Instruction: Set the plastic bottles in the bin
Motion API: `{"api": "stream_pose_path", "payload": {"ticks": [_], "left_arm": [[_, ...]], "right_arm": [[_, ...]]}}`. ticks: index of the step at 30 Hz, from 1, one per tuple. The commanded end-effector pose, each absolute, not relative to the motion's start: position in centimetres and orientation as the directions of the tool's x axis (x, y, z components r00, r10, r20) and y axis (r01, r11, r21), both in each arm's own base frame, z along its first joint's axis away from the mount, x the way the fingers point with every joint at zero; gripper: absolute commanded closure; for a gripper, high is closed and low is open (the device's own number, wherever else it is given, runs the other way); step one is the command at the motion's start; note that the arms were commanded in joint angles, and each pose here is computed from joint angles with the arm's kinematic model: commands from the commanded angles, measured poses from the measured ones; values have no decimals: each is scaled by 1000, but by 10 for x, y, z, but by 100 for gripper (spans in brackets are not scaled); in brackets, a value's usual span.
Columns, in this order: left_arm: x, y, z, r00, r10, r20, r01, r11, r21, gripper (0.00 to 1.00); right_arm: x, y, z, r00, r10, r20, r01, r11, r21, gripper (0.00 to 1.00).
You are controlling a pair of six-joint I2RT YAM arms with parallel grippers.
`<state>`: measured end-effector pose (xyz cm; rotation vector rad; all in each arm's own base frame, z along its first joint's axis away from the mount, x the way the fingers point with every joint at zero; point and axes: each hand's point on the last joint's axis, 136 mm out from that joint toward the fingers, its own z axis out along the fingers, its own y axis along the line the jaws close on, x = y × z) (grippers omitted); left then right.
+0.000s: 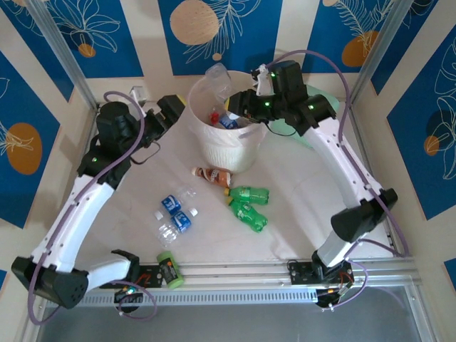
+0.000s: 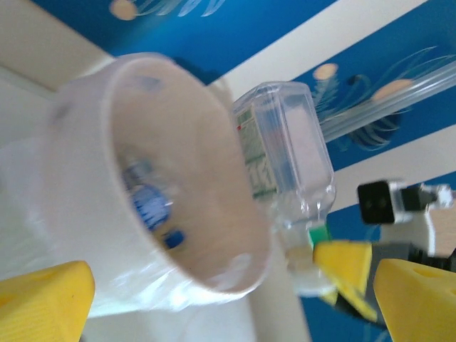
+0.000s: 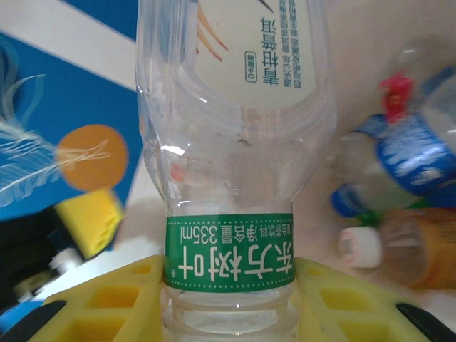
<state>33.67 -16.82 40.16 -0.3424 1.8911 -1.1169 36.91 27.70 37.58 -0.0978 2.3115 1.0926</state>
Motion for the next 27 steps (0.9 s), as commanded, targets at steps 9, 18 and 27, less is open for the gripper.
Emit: {"api": "stream_pose_path", "payload": {"ticks": [9, 18, 27], "left_arm": [[280, -104, 257, -682, -542, -491, -204, 786, -584, 7], [242, -89, 183, -706, -619, -346, -392, 747, -536, 11], [226, -85, 156, -713, -647, -270, -472, 728, -498, 13]], "right_arm": [[400, 270, 326, -853, 89, -514, -237, 812, 533, 67], [406, 276, 327, -845, 75, -530, -245, 826, 508, 31], [384, 276, 369, -788, 69, -612, -321, 802, 504, 27]]}}
